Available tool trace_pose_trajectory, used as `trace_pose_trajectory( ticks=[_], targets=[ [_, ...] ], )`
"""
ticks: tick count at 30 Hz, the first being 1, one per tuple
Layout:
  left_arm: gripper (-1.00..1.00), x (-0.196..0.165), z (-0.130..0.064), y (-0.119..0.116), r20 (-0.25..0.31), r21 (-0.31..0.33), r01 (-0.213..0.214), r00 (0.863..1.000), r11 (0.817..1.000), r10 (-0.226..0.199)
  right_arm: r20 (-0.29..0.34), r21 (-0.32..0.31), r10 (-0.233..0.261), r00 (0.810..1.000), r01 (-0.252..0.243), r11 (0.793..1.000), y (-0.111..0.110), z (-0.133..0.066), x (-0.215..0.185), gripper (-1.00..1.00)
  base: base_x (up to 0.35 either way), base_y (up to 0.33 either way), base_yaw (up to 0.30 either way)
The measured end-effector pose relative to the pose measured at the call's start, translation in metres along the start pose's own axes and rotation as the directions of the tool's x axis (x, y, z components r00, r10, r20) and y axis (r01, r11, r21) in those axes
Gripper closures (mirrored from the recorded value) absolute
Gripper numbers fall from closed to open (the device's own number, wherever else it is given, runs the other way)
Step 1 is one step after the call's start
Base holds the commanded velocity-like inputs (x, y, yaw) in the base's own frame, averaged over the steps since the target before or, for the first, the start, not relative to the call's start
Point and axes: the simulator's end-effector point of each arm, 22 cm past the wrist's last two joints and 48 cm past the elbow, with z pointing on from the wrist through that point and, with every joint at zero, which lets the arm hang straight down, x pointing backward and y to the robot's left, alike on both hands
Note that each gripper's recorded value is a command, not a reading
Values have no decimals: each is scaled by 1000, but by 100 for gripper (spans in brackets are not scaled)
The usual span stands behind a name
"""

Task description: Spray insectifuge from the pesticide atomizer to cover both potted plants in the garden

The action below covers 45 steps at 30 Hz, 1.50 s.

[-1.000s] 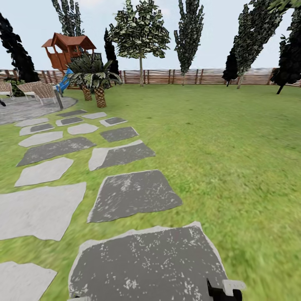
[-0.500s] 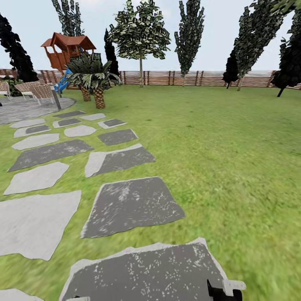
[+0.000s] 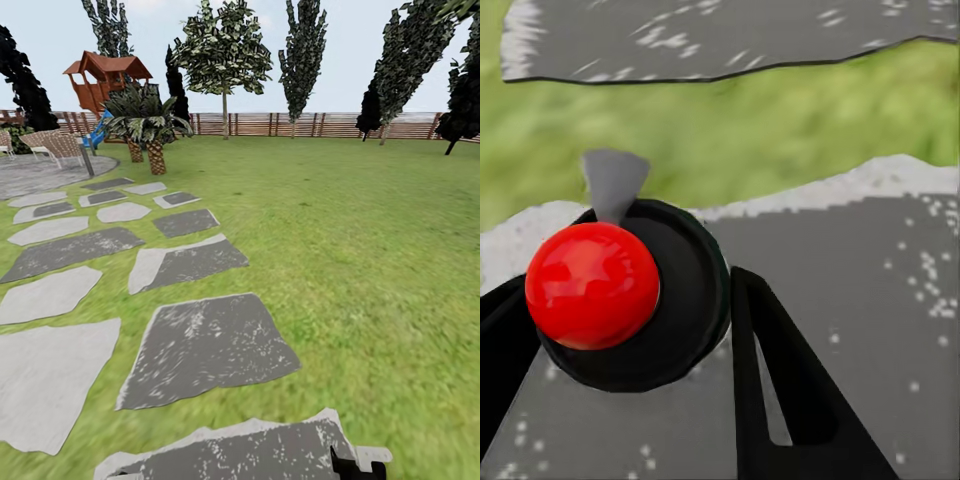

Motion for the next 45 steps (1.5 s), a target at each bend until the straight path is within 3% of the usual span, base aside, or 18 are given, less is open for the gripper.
trace_pose_trajectory(
  ticks=[45],
  targets=[
    [100,0,0,0,0,0,0,1000,1000,0,0,0,0,1000,0,1000,0,0,0,-100,340,0,0]
  ],
)
